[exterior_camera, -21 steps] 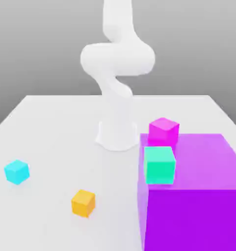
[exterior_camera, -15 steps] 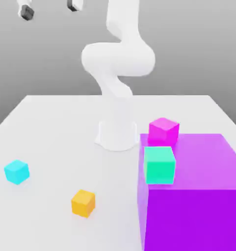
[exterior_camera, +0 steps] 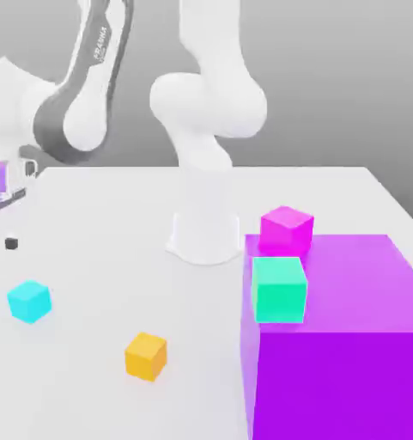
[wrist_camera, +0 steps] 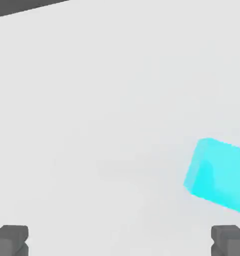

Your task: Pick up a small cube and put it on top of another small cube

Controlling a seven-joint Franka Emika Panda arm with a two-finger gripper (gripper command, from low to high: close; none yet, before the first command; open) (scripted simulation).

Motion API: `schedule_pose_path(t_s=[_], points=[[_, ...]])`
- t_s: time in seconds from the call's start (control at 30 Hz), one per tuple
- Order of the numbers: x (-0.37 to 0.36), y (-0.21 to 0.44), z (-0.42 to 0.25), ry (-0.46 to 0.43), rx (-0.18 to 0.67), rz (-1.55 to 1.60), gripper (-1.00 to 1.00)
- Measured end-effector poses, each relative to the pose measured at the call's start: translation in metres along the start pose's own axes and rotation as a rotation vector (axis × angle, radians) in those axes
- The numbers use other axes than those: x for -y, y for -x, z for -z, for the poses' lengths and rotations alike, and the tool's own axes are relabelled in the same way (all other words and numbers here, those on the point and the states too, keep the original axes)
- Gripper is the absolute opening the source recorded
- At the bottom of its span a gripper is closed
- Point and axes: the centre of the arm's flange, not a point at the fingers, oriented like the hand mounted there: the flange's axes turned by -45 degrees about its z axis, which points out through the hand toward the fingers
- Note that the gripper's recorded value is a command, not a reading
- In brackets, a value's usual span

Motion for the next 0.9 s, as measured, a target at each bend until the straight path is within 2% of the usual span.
schedule_pose_path(t_s=[0.23,0.27,0.5,0.7,0.9], points=[[-0.015,0.001,-0.080,0.037,0.011,-0.067,0.00],[-0.016,0.001,-0.085,0.037,0.012,-0.067,-1.00],[-0.016,0.001,-0.084,0.035,0.011,-0.067,-1.00],[-0.013,0.001,-0.029,0.035,0.012,-0.067,-1.00],[0.049,0.108,0.050,0.012,0.055,-0.033,-1.00]])
